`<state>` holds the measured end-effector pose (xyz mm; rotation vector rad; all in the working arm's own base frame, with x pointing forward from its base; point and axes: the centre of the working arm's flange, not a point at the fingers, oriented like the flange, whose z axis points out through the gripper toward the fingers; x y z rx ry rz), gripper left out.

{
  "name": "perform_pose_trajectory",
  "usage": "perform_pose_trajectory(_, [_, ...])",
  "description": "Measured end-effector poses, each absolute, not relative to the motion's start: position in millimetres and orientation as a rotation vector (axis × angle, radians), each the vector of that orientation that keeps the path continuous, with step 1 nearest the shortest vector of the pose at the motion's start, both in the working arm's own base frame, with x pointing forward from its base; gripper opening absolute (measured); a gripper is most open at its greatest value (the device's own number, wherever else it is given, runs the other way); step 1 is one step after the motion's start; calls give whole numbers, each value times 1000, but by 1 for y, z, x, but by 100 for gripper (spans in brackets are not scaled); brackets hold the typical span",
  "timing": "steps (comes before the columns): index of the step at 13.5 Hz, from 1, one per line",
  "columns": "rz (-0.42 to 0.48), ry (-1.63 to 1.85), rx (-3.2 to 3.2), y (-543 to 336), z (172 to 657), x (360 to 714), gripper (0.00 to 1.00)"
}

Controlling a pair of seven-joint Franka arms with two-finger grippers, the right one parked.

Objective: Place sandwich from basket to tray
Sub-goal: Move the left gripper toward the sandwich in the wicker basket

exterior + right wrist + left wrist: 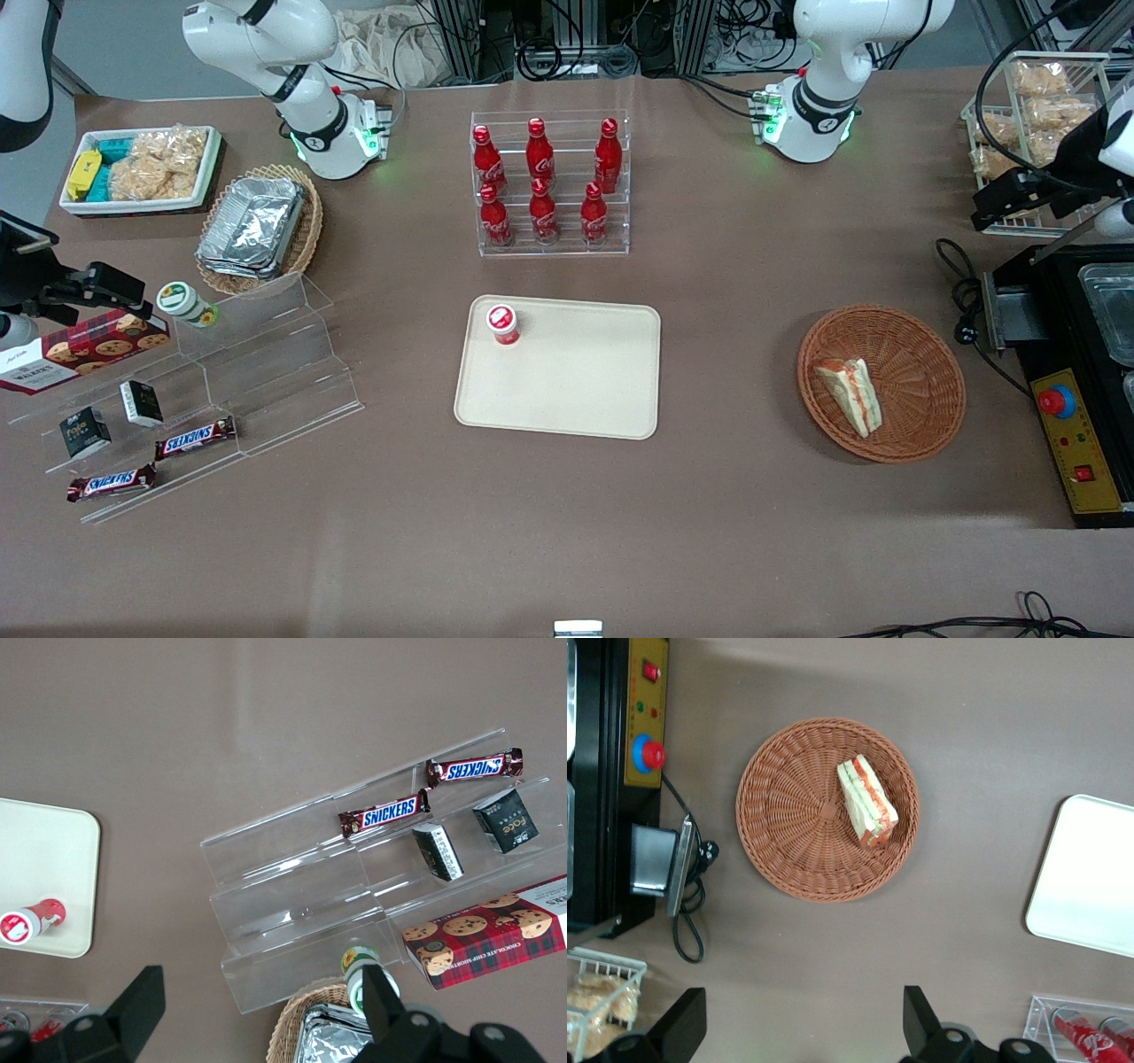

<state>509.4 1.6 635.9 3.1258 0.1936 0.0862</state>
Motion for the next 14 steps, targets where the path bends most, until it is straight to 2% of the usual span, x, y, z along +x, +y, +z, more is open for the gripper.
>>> perform_pose_trajectory(2, [48,151,3130,2,637,510,100])
perform_pose_trajectory(9, [2,148,3130,15,624,519,100])
perform_pose_trajectory(11, [-35,215,3126,14,605,531,100])
perform_pose_trajectory(14, [-24,387,3109,8,560,567,100])
